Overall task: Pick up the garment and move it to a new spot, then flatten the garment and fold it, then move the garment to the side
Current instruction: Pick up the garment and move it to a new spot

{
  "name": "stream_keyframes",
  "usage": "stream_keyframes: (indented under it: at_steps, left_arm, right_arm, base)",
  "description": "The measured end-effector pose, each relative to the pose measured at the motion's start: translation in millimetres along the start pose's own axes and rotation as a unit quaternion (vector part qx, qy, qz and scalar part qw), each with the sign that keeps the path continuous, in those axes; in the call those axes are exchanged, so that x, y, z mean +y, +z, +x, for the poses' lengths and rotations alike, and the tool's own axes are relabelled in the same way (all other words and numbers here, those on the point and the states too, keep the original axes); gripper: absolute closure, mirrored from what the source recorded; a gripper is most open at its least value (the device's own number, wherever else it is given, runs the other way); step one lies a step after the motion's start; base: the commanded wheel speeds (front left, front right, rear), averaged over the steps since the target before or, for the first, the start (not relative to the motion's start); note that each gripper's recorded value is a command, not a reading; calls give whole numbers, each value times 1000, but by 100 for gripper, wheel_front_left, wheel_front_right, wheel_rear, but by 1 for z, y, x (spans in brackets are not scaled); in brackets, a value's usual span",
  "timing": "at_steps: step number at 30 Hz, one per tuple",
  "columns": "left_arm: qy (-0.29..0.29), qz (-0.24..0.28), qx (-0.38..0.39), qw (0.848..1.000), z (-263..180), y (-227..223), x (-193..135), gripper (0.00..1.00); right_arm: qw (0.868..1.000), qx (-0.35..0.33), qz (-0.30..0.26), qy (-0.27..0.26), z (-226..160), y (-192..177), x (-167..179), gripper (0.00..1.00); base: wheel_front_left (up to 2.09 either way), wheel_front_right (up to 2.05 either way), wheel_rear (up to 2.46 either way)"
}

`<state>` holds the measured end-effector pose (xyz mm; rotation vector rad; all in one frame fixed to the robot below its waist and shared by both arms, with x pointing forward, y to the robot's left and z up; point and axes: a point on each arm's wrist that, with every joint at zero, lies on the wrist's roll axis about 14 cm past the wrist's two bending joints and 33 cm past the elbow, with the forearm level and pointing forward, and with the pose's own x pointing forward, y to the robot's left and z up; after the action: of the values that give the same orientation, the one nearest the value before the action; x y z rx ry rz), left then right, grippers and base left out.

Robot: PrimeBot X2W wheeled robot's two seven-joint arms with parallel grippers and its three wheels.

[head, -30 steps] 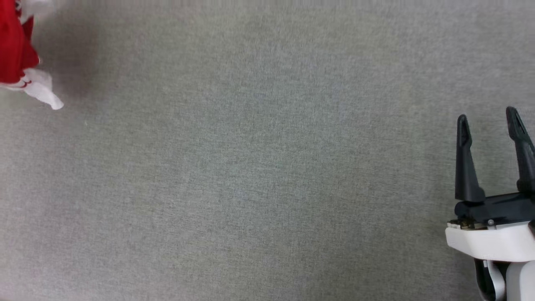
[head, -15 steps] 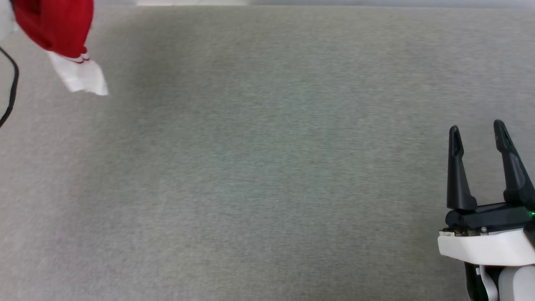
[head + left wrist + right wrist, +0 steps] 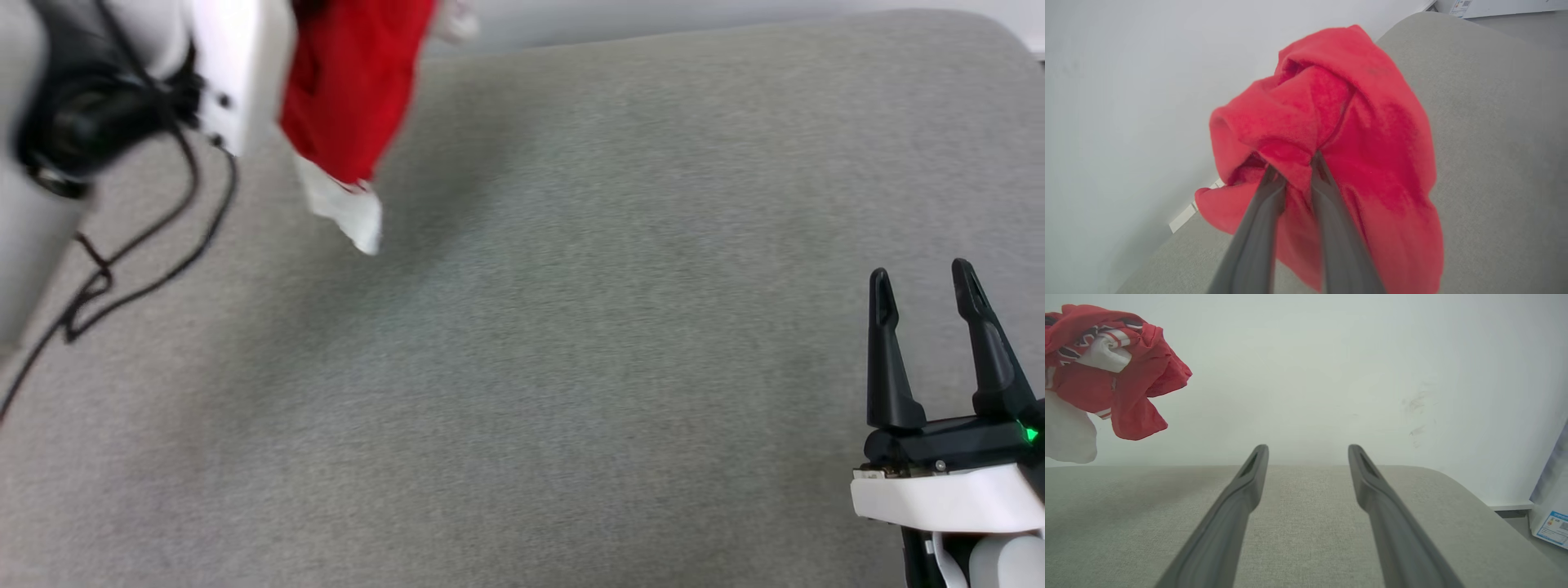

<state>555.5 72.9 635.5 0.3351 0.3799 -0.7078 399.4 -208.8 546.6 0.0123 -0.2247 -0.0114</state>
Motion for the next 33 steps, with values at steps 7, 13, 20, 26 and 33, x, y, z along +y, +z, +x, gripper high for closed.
stream_keyframes:
  at_steps: [7, 13, 20, 26, 33]
  left_arm:
    - [-99, 38, 26, 994, 32, -19, -77, 100]
    - [-191, 43, 86, 977, 51, -75, -141, 100]
    - [-268, 36, 149, 951, 61, -141, -202, 100]
    - [-312, 17, 188, 931, 54, -182, -245, 100]
    - [-313, 16, 154, 937, 51, -182, -262, 0]
  right_arm:
    - [1000, -5, -9, -23, -11, 9, -15, 0]
    - [1000, 4, -6, -24, -10, 2, -16, 0]
    - [1000, 14, -5, -19, -5, -7, -13, 0]
    - [1000, 17, -5, -17, 0, -11, -12, 0]
    - [1000, 15, -8, -8, 3, -11, -6, 0]
  base:
    - [0, 0, 0]
    - [0, 0, 0]
    - [0, 0, 0]
    - [0, 0, 0]
    - [0, 0, 0]
